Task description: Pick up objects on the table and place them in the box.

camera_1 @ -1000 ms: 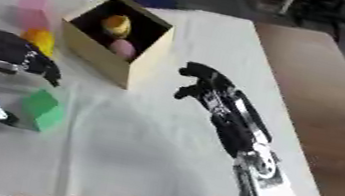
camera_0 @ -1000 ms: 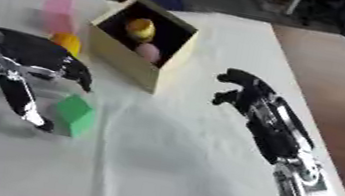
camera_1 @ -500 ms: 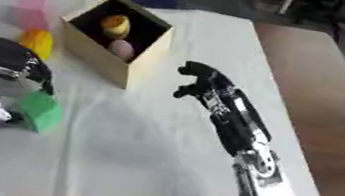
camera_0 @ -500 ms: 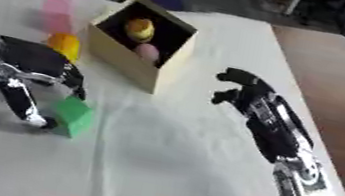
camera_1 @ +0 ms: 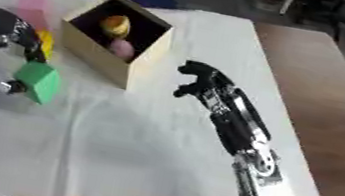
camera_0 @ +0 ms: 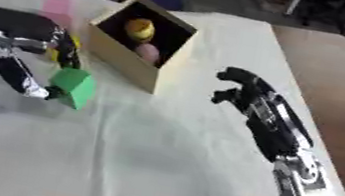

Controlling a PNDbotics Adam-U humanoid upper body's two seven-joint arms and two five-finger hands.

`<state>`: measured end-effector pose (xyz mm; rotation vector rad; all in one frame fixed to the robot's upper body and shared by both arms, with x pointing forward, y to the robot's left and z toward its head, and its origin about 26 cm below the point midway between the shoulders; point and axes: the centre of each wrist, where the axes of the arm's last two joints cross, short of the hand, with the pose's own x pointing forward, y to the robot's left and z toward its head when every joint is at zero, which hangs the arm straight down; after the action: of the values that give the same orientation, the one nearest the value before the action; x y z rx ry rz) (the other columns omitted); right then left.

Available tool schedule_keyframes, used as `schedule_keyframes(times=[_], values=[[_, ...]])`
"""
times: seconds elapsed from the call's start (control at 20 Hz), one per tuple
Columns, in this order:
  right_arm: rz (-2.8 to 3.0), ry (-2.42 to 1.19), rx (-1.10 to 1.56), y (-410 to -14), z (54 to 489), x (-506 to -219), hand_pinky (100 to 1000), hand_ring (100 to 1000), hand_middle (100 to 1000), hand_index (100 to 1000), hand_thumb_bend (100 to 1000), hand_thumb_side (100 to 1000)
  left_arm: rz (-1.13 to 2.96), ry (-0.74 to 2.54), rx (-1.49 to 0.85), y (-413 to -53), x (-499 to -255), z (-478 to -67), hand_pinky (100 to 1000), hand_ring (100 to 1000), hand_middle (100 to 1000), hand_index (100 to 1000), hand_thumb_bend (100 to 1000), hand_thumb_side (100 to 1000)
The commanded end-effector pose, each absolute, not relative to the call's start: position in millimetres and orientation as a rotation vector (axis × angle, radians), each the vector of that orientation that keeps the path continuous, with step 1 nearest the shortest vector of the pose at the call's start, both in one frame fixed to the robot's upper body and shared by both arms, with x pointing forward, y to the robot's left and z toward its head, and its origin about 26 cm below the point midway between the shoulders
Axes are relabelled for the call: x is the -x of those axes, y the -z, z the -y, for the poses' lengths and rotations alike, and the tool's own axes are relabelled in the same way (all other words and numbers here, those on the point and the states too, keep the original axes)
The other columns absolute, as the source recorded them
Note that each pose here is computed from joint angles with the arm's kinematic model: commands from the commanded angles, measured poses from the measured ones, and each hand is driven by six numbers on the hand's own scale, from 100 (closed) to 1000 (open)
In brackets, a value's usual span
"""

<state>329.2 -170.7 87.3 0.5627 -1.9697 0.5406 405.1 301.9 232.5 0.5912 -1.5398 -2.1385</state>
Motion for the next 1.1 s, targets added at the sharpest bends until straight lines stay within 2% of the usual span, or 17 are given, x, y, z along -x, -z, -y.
schedule_keyframes(times=[0.05,0.3,0.6,0.9,1.05,1.1], values=[[1.984,-0.554,-0.556,-93,172,-330,837,631,788,852,100,681,1.433,2.41,-0.633,-270,-412,-306,760,612,551,615,278,357],[1.975,-0.562,-0.58,-92,168,-329,837,631,787,851,100,684,1.577,2.23,-0.769,-277,-441,-291,762,634,594,660,229,323],[1.963,-0.585,-0.632,-92,158,-328,837,631,787,849,100,686,1.688,2.087,-0.845,-257,-472,-262,767,664,632,697,219,288],[1.96,-0.595,-0.666,-93,151,-327,837,631,787,847,100,686,1.796,1.951,-0.965,-230,-485,-246,776,713,763,806,249,265],[1.962,-0.595,-0.669,-94,151,-327,837,631,787,847,100,685,1.816,1.917,-1.02,-220,-487,-246,797,753,822,890,357,277],[1.961,-0.594,-0.669,-93,151,-327,837,631,787,847,100,685,1.815,1.911,-1.036,-217,-487,-247,799,754,828,901,357,274]])
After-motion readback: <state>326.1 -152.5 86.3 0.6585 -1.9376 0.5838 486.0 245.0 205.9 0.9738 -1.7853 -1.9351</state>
